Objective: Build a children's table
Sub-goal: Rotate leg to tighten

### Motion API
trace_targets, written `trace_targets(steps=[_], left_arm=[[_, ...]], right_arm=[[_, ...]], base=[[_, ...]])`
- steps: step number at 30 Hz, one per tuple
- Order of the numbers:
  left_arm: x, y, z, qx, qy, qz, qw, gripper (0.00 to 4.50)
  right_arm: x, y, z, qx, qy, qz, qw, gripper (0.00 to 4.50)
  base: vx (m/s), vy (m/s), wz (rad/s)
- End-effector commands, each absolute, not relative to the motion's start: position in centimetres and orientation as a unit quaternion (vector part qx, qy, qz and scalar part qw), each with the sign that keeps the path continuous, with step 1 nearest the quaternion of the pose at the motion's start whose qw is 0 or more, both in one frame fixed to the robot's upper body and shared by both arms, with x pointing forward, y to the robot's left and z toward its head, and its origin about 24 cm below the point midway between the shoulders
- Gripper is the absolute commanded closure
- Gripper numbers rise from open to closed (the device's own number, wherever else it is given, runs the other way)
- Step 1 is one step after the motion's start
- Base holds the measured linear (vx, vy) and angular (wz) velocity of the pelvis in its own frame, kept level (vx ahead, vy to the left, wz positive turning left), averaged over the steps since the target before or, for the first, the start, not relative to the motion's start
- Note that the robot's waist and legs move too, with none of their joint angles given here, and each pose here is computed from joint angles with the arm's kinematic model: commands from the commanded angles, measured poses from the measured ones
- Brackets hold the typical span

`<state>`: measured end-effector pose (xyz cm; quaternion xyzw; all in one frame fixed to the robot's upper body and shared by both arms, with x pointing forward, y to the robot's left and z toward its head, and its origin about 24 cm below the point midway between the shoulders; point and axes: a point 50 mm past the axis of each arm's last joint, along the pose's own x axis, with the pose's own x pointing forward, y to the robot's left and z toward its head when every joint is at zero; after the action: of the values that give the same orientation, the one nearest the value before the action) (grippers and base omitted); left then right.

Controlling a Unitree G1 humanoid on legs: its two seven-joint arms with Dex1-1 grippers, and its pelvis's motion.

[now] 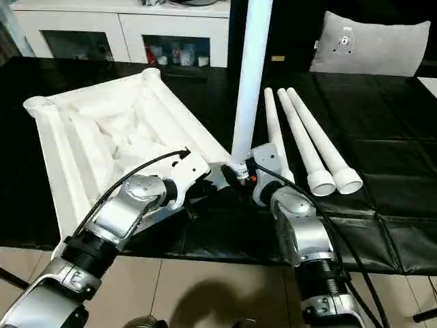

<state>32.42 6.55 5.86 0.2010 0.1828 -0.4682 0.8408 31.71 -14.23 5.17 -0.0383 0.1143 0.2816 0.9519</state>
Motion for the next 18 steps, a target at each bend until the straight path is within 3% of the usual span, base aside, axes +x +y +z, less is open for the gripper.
trace_targets(steps=[1,11,18], left_arm=[[32.6,7.2,6.6,0.220,0.154,-0.488,0.830,4.50],[32.1,10.3,6.4,0.264,0.168,-0.569,0.760,4.50],[31.3,10.7,6.4,0.287,0.158,-0.628,0.706,4.50]], right_arm=[[31.1,-14.1,5.3,-0.042,0.113,0.332,0.936,0.10],[30.5,-17.1,6.6,-0.100,0.102,0.419,0.897,0.10],[29.6,-16.8,6.5,-0.130,0.112,0.495,0.852,0.10]], base=[[0.000,0.000,0.00],[0.000,0.000,0.00],[0.000,0.000,0.00]])
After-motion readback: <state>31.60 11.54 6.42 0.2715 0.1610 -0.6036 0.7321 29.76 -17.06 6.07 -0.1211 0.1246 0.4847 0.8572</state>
